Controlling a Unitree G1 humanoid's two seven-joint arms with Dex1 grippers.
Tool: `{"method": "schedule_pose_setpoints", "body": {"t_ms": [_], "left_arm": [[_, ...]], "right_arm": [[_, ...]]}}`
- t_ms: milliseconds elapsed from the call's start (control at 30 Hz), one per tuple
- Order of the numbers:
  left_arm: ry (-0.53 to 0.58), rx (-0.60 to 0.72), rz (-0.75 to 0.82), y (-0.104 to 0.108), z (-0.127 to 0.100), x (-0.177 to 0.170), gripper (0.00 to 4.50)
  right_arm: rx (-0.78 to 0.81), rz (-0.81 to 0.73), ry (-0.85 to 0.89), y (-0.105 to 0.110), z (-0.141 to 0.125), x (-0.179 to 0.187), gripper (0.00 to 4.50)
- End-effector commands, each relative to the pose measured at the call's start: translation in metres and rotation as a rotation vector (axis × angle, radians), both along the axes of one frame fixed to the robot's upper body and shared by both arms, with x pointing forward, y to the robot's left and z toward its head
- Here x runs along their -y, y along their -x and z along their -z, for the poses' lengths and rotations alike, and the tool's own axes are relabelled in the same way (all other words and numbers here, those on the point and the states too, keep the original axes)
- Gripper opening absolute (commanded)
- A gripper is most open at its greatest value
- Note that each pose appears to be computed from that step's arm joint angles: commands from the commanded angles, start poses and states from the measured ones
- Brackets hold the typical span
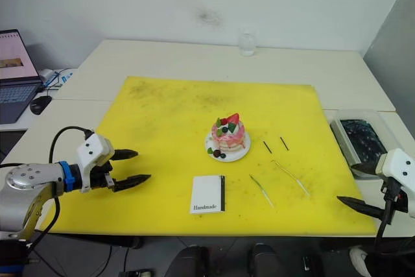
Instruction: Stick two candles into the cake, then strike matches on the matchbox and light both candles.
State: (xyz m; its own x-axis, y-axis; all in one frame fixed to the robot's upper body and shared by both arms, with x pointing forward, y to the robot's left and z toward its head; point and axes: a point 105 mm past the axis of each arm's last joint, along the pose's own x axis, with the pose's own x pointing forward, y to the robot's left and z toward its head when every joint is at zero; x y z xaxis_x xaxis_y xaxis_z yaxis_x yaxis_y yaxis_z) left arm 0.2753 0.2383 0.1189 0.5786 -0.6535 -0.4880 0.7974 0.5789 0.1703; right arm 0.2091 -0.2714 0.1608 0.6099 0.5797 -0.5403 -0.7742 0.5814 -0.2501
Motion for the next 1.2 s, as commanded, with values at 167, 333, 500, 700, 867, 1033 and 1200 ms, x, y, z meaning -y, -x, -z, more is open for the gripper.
{"method": "schedule_pose_setpoints", "body": {"t_ms": [167, 333, 500, 700, 867, 1033, 1200], "left_arm": [[0.121, -0.009, 0.318, 0.033, -0.030, 0.072, 4.48], [0.201, -0.056, 0.520, 0.055, -0.043, 0.115, 4.48], [0.261, -0.043, 0.604, 0.066, -0.051, 0.143, 4.48], [0.275, -0.040, 0.615, 0.067, -0.050, 0.152, 4.48], [0.279, -0.043, 0.610, 0.067, -0.050, 0.153, 4.48], [0.276, -0.047, 0.607, 0.067, -0.049, 0.152, 4.49], [0.272, -0.050, 0.604, 0.069, -0.048, 0.151, 4.50]], "right_arm": [[0.022, 0.047, -0.054, 0.003, 0.000, -0.030, 4.50], [0.010, 0.134, -0.034, -0.004, 0.017, -0.046, 4.50], [0.001, 0.187, -0.024, -0.012, 0.032, -0.055, 4.50], [0.006, 0.237, -0.010, -0.021, 0.048, -0.057, 4.50], [-0.013, 0.243, -0.014, -0.020, 0.057, -0.061, 4.50], [-0.043, 0.236, -0.025, -0.019, 0.067, -0.064, 4.33], [-0.072, 0.252, -0.027, -0.019, 0.075, -0.060, 2.76]]}}
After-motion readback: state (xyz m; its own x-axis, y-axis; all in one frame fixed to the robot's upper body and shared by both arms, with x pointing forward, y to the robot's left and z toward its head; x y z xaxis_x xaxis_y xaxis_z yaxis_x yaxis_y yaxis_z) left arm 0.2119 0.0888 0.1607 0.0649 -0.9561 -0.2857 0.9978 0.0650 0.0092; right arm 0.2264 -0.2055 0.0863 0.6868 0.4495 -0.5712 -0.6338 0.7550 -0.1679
